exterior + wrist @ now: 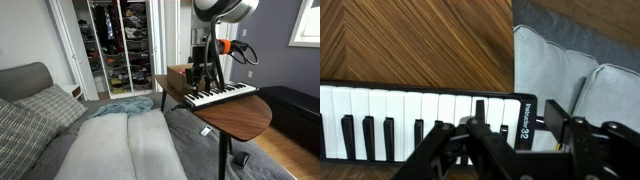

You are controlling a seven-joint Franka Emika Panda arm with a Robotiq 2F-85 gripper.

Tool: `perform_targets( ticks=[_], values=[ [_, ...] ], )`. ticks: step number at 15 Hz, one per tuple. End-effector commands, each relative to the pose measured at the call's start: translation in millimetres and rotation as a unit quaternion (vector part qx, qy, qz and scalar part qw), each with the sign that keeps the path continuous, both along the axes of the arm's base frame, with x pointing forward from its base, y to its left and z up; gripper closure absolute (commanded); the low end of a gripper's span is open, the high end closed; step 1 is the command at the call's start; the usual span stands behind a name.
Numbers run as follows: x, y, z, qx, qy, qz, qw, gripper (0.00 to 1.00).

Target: Press the leftmost key on the keyboard

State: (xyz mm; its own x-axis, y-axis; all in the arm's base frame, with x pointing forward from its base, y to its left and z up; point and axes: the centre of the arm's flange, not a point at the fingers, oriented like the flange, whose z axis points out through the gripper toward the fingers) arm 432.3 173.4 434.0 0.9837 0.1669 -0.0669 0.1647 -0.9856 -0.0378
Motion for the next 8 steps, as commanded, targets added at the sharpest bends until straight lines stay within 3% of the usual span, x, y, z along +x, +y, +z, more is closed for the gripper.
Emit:
perform_targets(
  ticks=[1, 5, 8],
  values=[
    [12, 13, -5, 0.009, -0.003, 0.014, 0.9999, 0.67],
    [15, 14, -15, 0.009, -0.014, 0.013, 0.9998, 0.95],
    [17, 11, -20, 0.011, -0.021, 0.007, 0.9997, 1.00]
  ],
)
